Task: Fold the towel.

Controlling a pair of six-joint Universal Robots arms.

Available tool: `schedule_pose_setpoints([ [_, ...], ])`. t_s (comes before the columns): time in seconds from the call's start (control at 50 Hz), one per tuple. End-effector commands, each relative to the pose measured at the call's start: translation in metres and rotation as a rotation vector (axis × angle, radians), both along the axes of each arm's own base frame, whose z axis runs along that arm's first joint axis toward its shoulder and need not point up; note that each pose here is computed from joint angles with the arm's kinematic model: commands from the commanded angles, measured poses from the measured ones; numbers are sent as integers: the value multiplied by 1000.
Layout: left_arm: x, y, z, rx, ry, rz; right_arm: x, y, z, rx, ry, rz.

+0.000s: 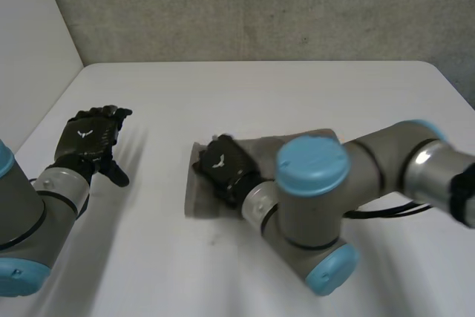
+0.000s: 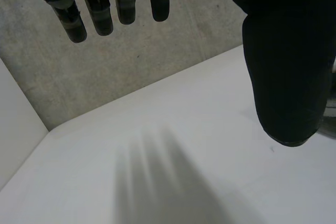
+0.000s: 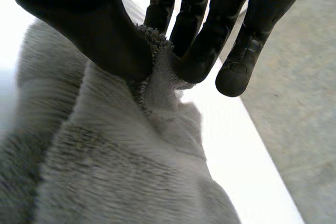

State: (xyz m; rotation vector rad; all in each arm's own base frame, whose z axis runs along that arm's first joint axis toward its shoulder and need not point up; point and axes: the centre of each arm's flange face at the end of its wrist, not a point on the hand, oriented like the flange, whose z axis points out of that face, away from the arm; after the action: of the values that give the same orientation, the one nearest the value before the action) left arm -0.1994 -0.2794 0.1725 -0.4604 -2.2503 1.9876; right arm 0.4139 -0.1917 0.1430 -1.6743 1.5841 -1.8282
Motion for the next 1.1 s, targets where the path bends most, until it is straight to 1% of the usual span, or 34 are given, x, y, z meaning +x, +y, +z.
schedule_pose_setpoints([
  [0.02, 0, 1, -1, 2, -2, -2, 10, 7, -10, 38, -17, 8],
  [0.22, -1, 1, -2, 5, -3, -4, 12, 13, -10, 109, -57, 32],
  [0.36, -1, 2, -4, 11, -5, -5, 9, 16, -11, 137, -22, 25],
  [0.4, -1, 1, -4, 11, -5, -5, 7, 17, -6, 140, -20, 20],
  [0.44, -1, 2, -4, 13, -5, -5, -1, 14, 18, 137, -48, 1],
  [0.46, -1, 2, -4, 13, -5, -5, -1, 14, 19, 137, -48, 1],
  [0.5, -1, 2, -4, 13, -5, -5, -17, 14, 47, 153, -105, -36],
  [0.52, -1, 2, -4, 13, -5, -5, -17, 14, 47, 154, -105, -36],
  [0.56, -1, 2, -4, 14, -5, -5, -45, -4, 59, 209, -153, -131],
  [0.58, -1, 2, -4, 14, -5, -5, -45, -5, 59, 209, -153, -131],
  [0.6, -2, 3, -5, 16, -6, -7, -62, -17, 59, 235, -163, -191],
  [0.62, -2, 3, -5, 16, -6, -7, -62, -17, 59, 235, -164, -192],
  [0.66, -2, 3, -5, 17, -6, -8, -96, -30, 48, 300, -144, -287],
  [0.68, -2, 3, -5, 17, -6, -8, -96, -30, 48, 301, -144, -288],
  [0.72, -3, 3, -6, 19, -6, -11, -123, -37, 38, 327, -127, -359],
  [0.78, -4, 4, -8, 25, -8, -14, -134, -39, 32, 342, -123, -381],
  [0.82, -4, 5, -9, 29, -9, -14, -153, -47, 18, 366, -124, -421],
  [0.88, -4, 6, -9, 31, -9, -16, -165, -52, 6, 365, -125, -443],
  [0.94, -5, 7, -9, 30, -9, -19, -168, -53, 1, 348, -120, -448],
  [1.04, -6, 8, -8, 29, -9, -22, -174, -63, -9, 247, -129, -471],
  [1.1, -7, 8, -8, 29, -9, -24, -176, -67, -11, 226, -130, -484],
])
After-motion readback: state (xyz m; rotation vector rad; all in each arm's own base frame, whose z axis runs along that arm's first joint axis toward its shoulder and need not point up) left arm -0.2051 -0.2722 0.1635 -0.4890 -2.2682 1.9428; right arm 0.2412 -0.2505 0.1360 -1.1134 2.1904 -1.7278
